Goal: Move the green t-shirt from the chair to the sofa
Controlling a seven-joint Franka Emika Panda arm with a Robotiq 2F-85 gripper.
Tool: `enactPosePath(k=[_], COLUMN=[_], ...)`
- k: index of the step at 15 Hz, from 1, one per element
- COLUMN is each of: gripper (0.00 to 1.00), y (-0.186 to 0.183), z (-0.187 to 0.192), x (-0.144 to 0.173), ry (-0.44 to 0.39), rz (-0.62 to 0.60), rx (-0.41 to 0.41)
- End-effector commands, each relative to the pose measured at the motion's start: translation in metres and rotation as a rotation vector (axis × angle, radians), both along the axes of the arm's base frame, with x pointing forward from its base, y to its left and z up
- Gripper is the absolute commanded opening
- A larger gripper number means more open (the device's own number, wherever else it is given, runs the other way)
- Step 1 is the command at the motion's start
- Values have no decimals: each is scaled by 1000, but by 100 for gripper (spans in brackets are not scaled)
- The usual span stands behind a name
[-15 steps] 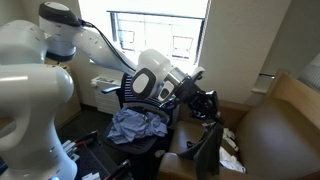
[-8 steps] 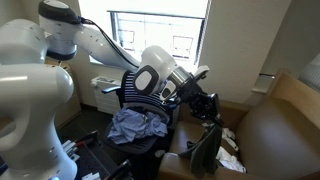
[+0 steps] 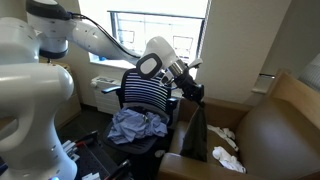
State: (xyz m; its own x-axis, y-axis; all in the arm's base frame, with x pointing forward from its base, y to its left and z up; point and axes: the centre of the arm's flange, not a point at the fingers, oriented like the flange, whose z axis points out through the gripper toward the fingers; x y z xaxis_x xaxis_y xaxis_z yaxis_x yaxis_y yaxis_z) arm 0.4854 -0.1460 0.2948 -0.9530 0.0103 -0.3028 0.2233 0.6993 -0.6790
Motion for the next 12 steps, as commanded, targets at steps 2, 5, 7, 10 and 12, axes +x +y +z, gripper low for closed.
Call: enactPosePath(k=[2,5,7,10,12], gripper=[5,25,53,70,59], y=[36,32,24,25,26], z=[7,4,-1,-1,-4], x=[17,13,7,10,10], ry=[-49,-40,-23,1,10], rz=[54,43,27,30,29], rx=[-32,-33,-32,-55,-63])
